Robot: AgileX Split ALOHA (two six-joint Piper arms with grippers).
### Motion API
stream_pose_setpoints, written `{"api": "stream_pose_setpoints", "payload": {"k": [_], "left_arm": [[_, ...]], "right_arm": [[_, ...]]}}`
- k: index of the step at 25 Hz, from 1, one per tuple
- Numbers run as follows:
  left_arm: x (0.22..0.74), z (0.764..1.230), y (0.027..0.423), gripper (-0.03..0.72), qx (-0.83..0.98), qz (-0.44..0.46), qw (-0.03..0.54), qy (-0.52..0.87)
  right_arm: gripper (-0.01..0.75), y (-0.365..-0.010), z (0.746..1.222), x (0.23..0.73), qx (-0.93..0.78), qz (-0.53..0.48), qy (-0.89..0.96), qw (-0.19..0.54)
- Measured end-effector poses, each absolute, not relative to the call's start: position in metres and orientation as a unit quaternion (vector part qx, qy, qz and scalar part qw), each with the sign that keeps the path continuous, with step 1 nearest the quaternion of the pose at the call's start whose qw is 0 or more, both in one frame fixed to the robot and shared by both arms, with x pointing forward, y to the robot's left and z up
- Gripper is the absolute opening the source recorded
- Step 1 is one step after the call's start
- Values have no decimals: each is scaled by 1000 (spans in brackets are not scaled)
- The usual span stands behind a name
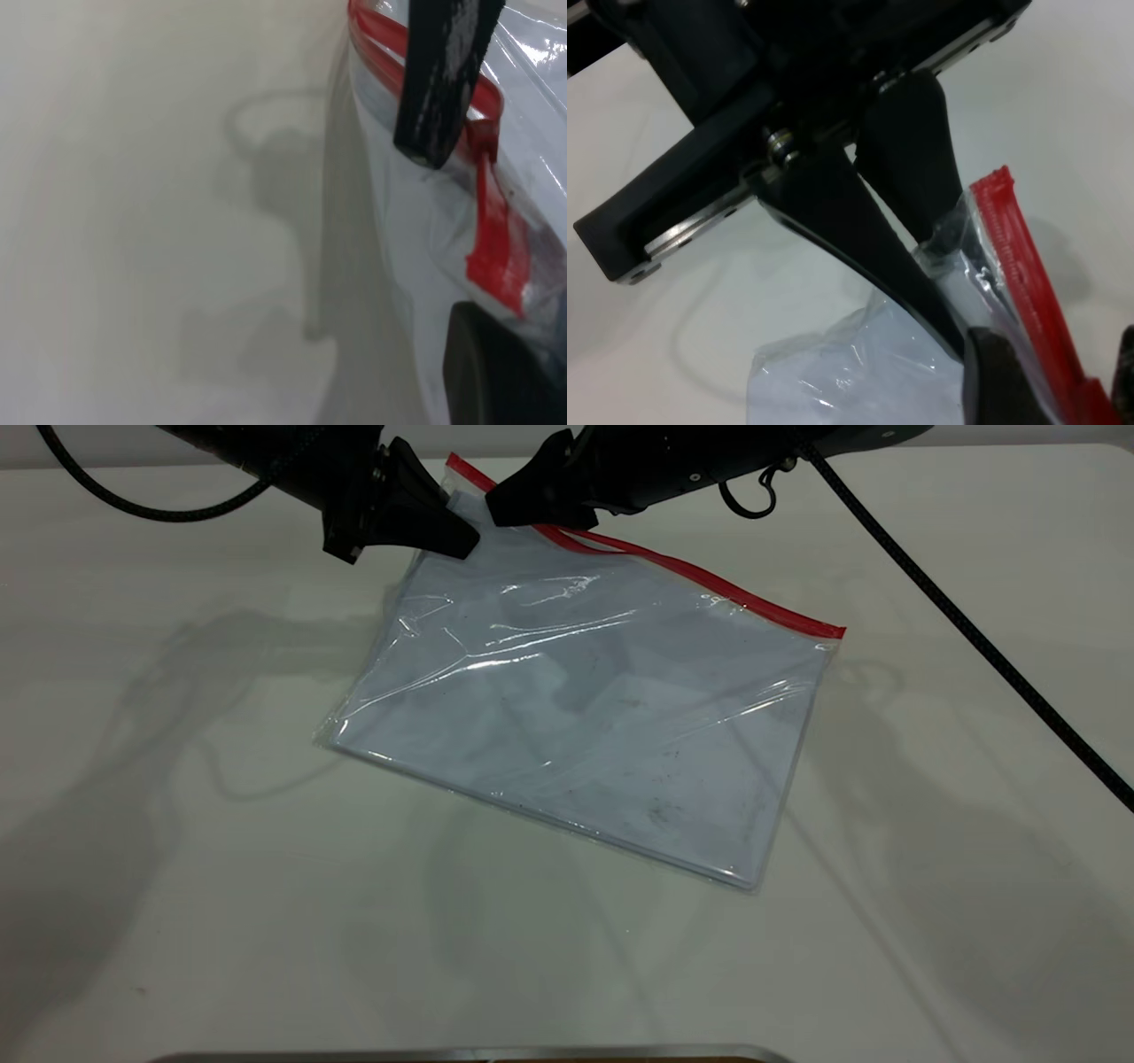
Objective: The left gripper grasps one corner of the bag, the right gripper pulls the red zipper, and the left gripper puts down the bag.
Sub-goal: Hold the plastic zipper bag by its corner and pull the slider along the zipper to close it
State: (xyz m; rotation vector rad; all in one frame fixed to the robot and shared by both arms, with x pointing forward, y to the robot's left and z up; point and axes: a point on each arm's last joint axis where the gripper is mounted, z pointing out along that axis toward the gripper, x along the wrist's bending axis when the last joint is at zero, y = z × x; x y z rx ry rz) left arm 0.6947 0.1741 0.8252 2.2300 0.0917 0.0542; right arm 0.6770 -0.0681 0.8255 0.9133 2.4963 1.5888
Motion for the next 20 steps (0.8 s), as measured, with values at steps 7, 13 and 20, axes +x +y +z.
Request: {"api": "stream_pose_setpoints", "payload": {"k": [7, 13, 20], "left_arm": [[694, 825, 174, 53, 898, 22, 437, 35], [694, 825, 175, 53, 898, 20, 439, 35], [697, 833, 193, 53, 871, 5, 487, 63]], "right_arm": [[145, -66, 826, 676, 287, 513, 809, 27], [33, -66, 826, 677, 286, 513, 809, 28], [33, -62, 830, 676, 282, 529, 800, 19]]}}
